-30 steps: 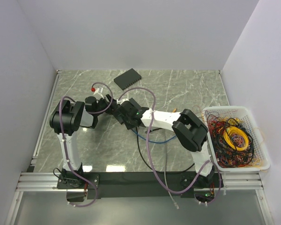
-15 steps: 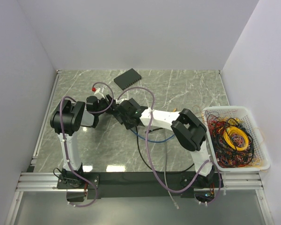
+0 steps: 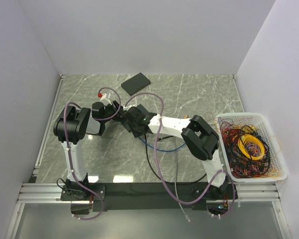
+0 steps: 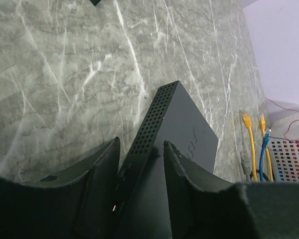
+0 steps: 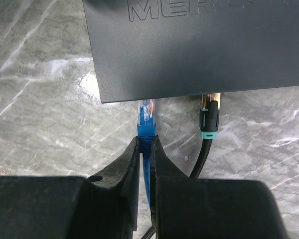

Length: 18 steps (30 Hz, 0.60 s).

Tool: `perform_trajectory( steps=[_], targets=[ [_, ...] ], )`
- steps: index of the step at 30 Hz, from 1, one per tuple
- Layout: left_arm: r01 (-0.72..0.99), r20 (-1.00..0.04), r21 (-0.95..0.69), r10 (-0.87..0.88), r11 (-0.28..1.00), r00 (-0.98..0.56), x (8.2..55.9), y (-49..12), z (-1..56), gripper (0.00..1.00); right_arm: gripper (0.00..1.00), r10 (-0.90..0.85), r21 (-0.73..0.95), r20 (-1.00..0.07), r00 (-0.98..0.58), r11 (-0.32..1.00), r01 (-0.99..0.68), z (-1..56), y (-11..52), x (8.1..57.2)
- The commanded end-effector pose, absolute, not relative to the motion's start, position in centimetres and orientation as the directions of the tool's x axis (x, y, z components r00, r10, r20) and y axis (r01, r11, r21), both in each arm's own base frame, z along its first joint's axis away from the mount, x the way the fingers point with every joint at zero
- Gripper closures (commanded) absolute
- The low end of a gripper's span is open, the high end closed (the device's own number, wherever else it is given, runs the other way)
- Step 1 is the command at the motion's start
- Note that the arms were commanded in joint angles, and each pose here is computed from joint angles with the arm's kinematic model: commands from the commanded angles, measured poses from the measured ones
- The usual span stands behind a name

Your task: Insert the plug into the switch port

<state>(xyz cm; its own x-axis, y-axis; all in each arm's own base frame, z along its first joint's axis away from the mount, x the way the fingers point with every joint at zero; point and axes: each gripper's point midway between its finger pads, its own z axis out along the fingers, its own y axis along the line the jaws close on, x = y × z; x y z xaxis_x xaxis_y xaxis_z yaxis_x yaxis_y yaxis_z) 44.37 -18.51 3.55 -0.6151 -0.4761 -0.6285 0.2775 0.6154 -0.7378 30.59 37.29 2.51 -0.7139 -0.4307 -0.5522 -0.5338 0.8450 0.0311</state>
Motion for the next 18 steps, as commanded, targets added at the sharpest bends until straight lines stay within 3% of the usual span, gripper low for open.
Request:
perform_trajectory(
  steps=[1, 18],
  targets=[
    [0.313, -0.642, -0.728, -0.447, 0.61, -0.623, 44.33, -19.2, 3.65, 0.53, 1.0, -0.386, 0.039, -0.613, -0.689, 0.856, -0.515, 4.83, 38.57, 32.24],
    [0.325, -0.655, -0.715, -0.43, 0.619, -0.621, 44.14, -19.58, 3.66, 0.53, 1.0, -0.372, 0.034, -0.62, -0.69, 0.866, -0.498, 5.69, 38.79, 32.58]
  ],
)
